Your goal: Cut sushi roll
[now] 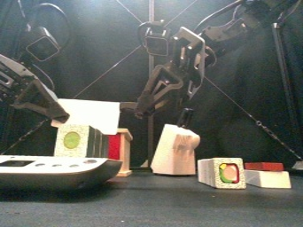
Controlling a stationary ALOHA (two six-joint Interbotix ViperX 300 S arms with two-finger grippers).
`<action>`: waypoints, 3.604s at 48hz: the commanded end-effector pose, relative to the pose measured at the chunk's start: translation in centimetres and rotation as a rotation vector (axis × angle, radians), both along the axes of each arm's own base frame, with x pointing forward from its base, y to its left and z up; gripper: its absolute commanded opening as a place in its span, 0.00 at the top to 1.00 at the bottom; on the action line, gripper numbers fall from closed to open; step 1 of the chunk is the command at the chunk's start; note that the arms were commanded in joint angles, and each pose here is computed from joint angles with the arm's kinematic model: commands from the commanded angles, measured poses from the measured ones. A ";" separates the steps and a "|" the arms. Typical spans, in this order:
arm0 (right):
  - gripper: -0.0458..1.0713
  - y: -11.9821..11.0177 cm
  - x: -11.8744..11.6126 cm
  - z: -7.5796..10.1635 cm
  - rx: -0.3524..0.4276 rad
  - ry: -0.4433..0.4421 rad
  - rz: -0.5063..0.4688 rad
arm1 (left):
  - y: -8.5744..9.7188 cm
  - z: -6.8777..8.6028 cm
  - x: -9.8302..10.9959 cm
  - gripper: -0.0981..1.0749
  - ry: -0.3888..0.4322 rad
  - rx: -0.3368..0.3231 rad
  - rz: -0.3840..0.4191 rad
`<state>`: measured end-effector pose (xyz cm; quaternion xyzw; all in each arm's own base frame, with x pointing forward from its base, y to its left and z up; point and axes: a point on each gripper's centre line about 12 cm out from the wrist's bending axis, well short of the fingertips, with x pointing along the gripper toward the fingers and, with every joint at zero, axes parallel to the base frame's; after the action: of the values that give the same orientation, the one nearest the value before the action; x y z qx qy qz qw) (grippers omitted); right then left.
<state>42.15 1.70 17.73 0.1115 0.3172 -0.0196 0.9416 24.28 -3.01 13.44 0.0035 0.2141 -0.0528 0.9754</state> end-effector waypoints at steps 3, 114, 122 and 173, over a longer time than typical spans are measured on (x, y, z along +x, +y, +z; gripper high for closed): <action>0.50 -0.9 0.2 1.8 -0.002 -0.066 -0.020 | 0.0 0.2 0.2 0.68 -0.009 0.000 -0.001; 0.50 -0.9 0.2 2.1 -0.020 -0.077 -0.007 | -1.2 0.2 0.5 0.68 0.005 -0.013 -0.032; 0.50 -0.8 0.2 2.2 -0.019 -0.080 -0.006 | -1.2 0.1 0.5 0.68 0.007 -0.014 -0.033; 0.50 -0.7 0.3 2.4 -0.026 -0.097 0.000 | -1.0 -0.5 0.5 0.68 0.032 -0.016 -0.014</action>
<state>42.12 1.55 17.98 0.0980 0.3021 -0.0155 0.9481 24.33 -3.83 12.61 -0.0042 0.2359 -0.0597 0.9699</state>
